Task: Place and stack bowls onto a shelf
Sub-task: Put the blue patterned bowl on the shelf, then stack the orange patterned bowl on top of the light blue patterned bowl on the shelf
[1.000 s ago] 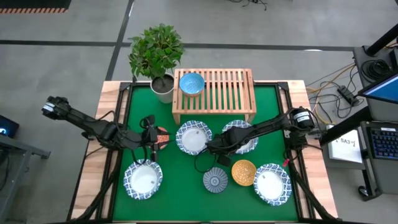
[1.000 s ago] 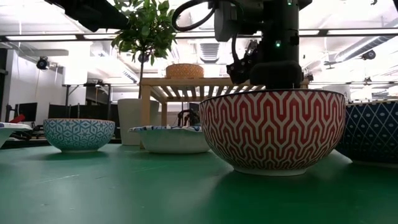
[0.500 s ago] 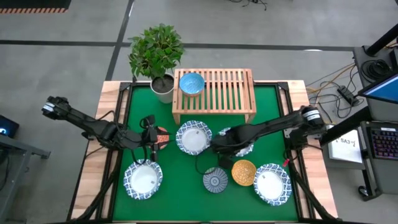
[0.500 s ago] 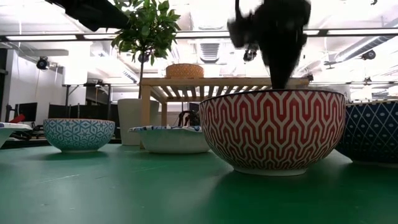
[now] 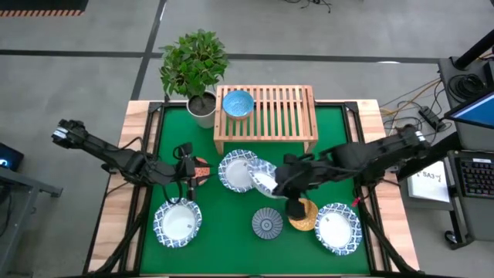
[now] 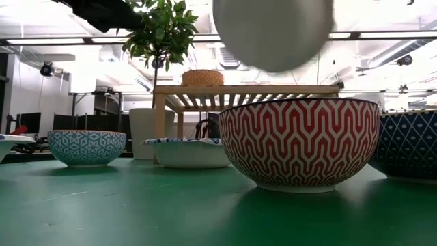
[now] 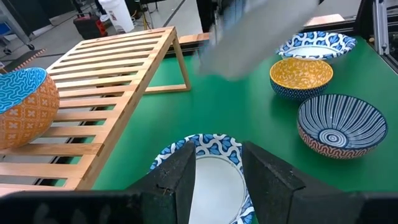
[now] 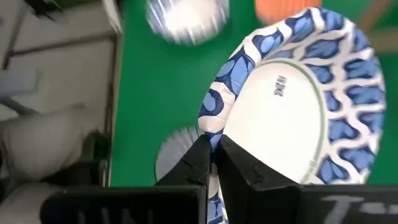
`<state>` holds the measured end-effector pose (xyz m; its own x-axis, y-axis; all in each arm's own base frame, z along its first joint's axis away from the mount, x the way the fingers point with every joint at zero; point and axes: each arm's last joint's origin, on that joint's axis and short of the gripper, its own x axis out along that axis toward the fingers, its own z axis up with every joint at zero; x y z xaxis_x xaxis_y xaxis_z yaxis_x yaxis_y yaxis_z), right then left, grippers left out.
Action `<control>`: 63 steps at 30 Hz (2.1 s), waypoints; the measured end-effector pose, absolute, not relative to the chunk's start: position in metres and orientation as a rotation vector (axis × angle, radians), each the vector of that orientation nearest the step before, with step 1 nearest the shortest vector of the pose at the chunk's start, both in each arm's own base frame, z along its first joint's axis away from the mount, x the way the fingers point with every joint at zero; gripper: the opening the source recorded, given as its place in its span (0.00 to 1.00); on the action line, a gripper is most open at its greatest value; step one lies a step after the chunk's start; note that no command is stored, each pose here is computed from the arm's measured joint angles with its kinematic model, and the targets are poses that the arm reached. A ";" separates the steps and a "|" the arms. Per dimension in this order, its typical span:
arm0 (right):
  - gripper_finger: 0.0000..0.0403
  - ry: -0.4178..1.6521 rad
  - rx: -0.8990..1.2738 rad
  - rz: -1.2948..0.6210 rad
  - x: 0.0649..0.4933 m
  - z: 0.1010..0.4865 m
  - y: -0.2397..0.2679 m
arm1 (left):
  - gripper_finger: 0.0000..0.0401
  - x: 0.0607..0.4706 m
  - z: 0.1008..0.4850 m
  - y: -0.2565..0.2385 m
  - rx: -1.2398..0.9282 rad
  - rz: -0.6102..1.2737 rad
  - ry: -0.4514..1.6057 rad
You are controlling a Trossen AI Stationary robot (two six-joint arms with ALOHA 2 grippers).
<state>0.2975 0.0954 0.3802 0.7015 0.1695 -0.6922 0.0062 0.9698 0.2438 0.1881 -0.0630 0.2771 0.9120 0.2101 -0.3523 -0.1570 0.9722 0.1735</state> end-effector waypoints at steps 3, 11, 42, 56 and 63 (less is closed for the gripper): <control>0.03 0.661 0.124 0.045 0.292 0.399 0.093 | 0.28 0.188 0.277 -0.063 0.143 0.190 0.378; 0.03 0.667 -0.226 -0.377 0.283 0.408 0.053 | 0.28 0.188 0.277 -0.063 0.143 0.190 0.378; 0.04 1.206 -0.290 -0.514 0.326 0.329 -0.092 | 0.28 0.188 0.277 -0.063 0.147 0.189 0.378; 0.34 1.183 -0.269 -0.531 0.318 0.339 -0.090 | 0.28 0.188 0.277 -0.063 0.146 0.189 0.376; 0.40 1.172 -0.200 -0.551 0.305 0.349 -0.073 | 0.28 0.188 0.278 -0.063 0.144 0.189 0.372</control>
